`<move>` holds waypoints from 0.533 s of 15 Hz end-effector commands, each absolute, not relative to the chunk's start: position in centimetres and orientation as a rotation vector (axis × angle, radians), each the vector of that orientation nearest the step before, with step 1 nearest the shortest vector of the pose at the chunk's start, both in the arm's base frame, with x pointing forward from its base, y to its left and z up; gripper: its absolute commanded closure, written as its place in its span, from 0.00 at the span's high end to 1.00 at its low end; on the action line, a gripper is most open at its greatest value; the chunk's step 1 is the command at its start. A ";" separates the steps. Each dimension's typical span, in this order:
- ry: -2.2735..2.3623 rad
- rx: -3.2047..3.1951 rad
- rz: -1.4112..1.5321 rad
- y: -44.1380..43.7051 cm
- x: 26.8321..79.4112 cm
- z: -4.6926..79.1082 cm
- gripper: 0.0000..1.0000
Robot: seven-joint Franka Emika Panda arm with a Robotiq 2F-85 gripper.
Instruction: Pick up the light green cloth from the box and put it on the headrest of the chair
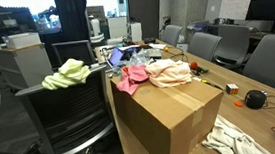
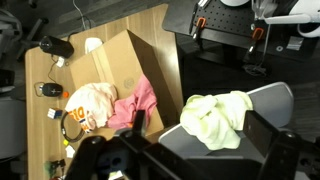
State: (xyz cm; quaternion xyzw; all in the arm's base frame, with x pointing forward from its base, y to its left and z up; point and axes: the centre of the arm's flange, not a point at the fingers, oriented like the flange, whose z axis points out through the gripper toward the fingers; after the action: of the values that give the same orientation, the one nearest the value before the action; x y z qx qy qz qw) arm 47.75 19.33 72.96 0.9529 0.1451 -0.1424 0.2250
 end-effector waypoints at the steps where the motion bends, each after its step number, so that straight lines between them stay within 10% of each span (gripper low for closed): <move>1: 0.564 2.737 -0.432 17.0 46.8 70.1 1.00; 8: 0.451 2.957 -0.496 11.3 46.7 61.9 1.00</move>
State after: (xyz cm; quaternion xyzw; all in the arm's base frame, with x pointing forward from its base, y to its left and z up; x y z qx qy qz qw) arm 50.02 14.93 66.45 0.9632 0.1717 -0.1718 0.1152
